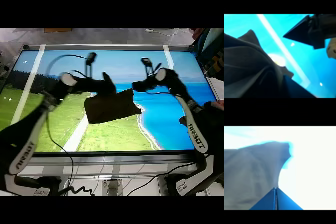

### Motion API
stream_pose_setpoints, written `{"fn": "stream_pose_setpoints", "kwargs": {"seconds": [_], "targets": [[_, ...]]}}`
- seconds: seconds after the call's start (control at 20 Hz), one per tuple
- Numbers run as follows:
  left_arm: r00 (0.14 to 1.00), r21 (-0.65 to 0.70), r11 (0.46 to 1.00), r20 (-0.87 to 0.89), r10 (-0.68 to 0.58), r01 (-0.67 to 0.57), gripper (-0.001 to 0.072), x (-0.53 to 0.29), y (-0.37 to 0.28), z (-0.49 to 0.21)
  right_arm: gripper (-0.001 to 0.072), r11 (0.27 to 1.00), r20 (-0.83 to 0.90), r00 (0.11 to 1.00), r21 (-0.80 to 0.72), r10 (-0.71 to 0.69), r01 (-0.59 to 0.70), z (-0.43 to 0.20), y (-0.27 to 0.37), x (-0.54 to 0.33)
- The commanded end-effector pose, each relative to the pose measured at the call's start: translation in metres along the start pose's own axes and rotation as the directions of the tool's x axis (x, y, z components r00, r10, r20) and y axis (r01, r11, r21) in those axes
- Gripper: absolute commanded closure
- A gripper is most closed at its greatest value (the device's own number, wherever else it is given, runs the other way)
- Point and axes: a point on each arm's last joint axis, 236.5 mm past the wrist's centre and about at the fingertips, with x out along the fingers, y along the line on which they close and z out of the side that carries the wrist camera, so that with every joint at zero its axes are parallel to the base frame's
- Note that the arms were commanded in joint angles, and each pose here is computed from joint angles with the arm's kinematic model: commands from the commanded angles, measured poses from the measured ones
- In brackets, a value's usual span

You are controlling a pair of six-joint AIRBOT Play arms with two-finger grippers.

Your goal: Fold the clothes and pants, and hang the long-sleeved shirts on hangers.

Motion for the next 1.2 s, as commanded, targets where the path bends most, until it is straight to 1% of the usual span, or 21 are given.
{"fn": "stream_pose_setpoints", "kwargs": {"seconds": [0.0,0.05,0.1,0.15,0.2,0.25,0.35,0.5,0.6,0.65,0.7,0.75,0.8,1.0,1.15], "targets": [[0.986,0.051,0.995,0.143,0.081,-0.089,0.0006,0.07,-0.031,-0.013,0.07,0.989,-0.085,0.995,0.129,-0.057,0.068,-0.024,-0.078,-0.034],[0.984,0.078,0.992,0.159,0.086,-0.1,-0.0008,0.074,-0.037,-0.013,0.0675,0.987,-0.095,0.994,0.145,-0.06,0.074,-0.027,-0.086,-0.037],[0.981,0.106,0.988,0.171,0.09,-0.109,-0.0008,0.073,-0.04,-0.01,0.0561,0.985,-0.094,0.993,0.154,-0.064,0.079,-0.028,-0.093,-0.04],[0.979,0.131,0.985,0.18,0.091,-0.116,-0.0007,0.07,-0.043,-0.006,0.0367,0.984,-0.087,0.994,0.161,-0.069,0.082,-0.027,-0.097,-0.041],[0.976,0.15,0.98,0.193,0.1,-0.13,-0.0007,0.064,-0.039,0.001,0.0199,0.984,-0.077,0.994,0.156,-0.073,0.084,-0.024,-0.098,-0.04],[0.972,0.146,0.979,0.209,0.108,-0.14,-0.0006,0.057,-0.034,0.01,0.0142,0.987,-0.07,0.995,0.142,-0.068,0.077,-0.023,-0.096,-0.039],[0.961,0.131,0.978,0.244,0.127,-0.162,-0.0006,0.041,-0.021,0.028,0.0141,0.991,-0.081,0.997,0.134,-0.009,0.02,-0.026,-0.079,-0.028],[0.95,0.111,0.976,0.274,0.15,-0.187,-0.0005,0.019,-0.004,0.048,0.0137,0.979,-0.149,0.98,0.172,0.132,-0.105,-0.049,-0.041,0.009],[0.958,0.106,0.979,0.246,0.146,-0.176,-0.0004,0.011,0.003,0.048,0.0137,0.95,-0.205,0.942,0.223,0.267,-0.22,-0.066,-0.013,0.036],[0.965,0.104,0.981,0.222,0.139,-0.166,-0.0004,0.009,0.005,0.044,0.0137,0.922,-0.219,0.911,0.255,0.349,-0.292,-0.072,0.004,0.045],[0.972,0.103,0.983,0.196,0.132,-0.154,-0.0004,0.009,0.007,0.039,0.0115,0.882,-0.226,0.872,0.301,0.434,-0.362,-0.077,0.021,0.052],[0.978,0.102,0.984,0.17,0.124,-0.143,-0.0003,0.009,0.007,0.033,0.0044,0.862,-0.223,0.852,0.32,0.473,-0.394,-0.079,0.029,0.06],[0.981,0.101,0.986,0.152,0.119,-0.135,-0.0003,0.009,0.008,0.029,0.0042,0.865,-0.23,0.854,0.32,0.467,-0.387,-0.082,0.029,0.068],[0.986,0.103,0.987,0.127,0.107,-0.121,-0.0001,0.01,0.006,0.024,0.0038,0.917,-0.215,0.907,0.257,0.363,-0.306,-0.079,0.024,0.093],[0.986,0.103,0.987,0.127,0.108,-0.121,-0.0001,0.01,0.006,0.024,0.0039,0.918,-0.243,0.907,0.29,0.344,-0.271,-0.089,0.031,0.109]]}}
